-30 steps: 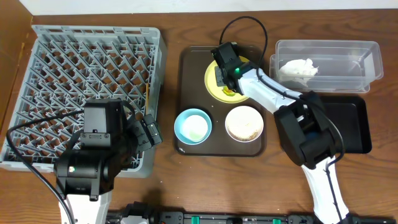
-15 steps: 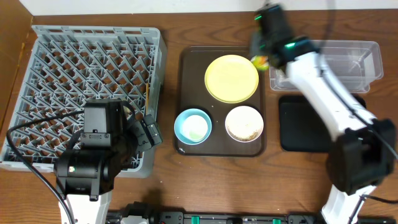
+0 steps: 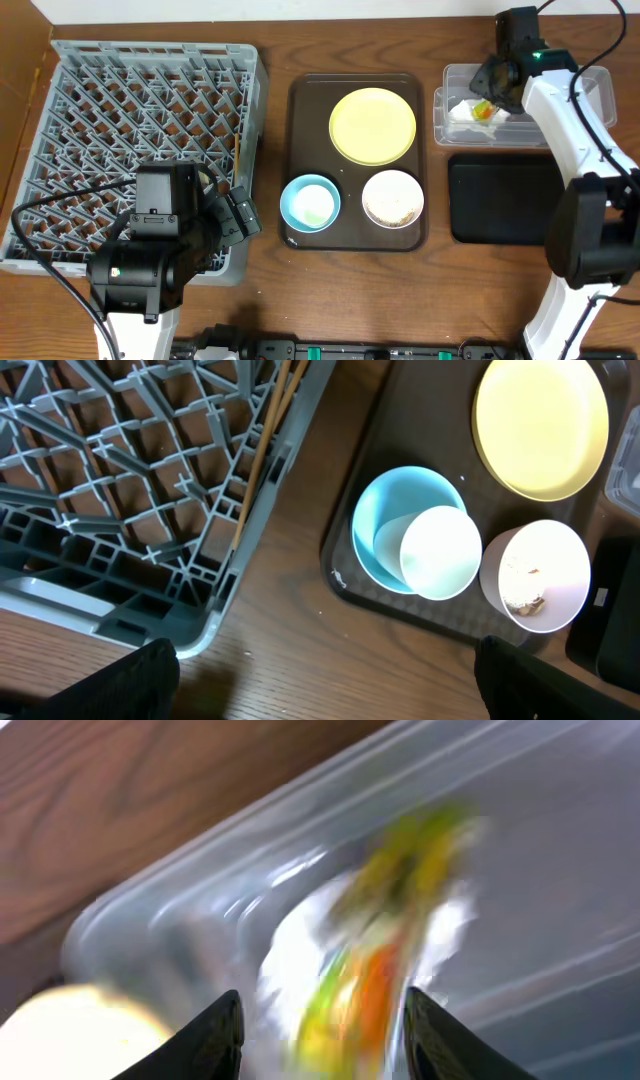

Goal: Sort waste into correct bins and load items into the dishwasher
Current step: 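Drop the green wrapper into the clear bin with the right gripper, then grasp the rim of the pink rice bowl with the right gripper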

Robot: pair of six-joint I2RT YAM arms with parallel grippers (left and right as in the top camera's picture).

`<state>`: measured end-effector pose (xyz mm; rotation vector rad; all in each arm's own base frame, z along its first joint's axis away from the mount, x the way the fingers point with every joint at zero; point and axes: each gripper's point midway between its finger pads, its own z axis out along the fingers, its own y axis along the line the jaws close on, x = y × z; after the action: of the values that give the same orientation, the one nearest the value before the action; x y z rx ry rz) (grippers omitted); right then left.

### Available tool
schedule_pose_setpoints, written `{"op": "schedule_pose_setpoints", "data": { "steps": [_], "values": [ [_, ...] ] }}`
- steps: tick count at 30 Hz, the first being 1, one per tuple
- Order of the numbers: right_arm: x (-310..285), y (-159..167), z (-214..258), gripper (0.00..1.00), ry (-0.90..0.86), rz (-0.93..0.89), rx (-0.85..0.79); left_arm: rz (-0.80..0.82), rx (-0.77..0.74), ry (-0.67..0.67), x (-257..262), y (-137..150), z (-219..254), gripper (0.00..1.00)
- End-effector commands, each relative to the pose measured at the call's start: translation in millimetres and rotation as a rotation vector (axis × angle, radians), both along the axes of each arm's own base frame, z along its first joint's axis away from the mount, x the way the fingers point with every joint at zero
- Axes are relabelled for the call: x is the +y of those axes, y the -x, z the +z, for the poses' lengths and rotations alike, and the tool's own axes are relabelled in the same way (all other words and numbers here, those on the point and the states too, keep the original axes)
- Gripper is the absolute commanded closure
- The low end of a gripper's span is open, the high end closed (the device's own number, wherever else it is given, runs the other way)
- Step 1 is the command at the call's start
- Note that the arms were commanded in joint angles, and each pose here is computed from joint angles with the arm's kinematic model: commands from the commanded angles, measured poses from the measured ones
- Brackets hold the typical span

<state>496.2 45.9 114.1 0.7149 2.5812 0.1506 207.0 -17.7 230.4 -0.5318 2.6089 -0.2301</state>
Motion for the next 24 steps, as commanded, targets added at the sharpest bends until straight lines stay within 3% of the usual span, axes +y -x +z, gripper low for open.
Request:
{"op": "schedule_pose_setpoints", "data": {
  "steps": [1, 6, 9, 14, 24],
  "values": [
    [55.4, 19.8, 51.7, 0.51, -0.12, 0.23, -0.063, 0.011, -0.012, 0.006, 0.7, -0.9, 5.4, 0.05],
    [107.2, 72.4, 64.8, 0.51, -0.086, 0.464, 0.015, 0.011, -0.012, 0.006, 0.7, -1.0, 5.5, 0.05],
    [147.6, 120.9, 46.2, 0.51, -0.06, 0.621, 0.159, 0.011, -0.012, 0.006, 0.7, -1.0, 5.5, 0.05],
    [197.9, 172.2, 10.3, 0.5, -0.003, 0.776, 0.29, 0.011, -0.013, 0.006, 0.7, -1.0, 5.5, 0.05],
    [224.8, 196.8, -67.5, 0.55, 0.122, 0.756, 0.356, 0.011, -0.012, 0.007, 0.6, -0.9, 5.4, 0.05]
  ]
}}
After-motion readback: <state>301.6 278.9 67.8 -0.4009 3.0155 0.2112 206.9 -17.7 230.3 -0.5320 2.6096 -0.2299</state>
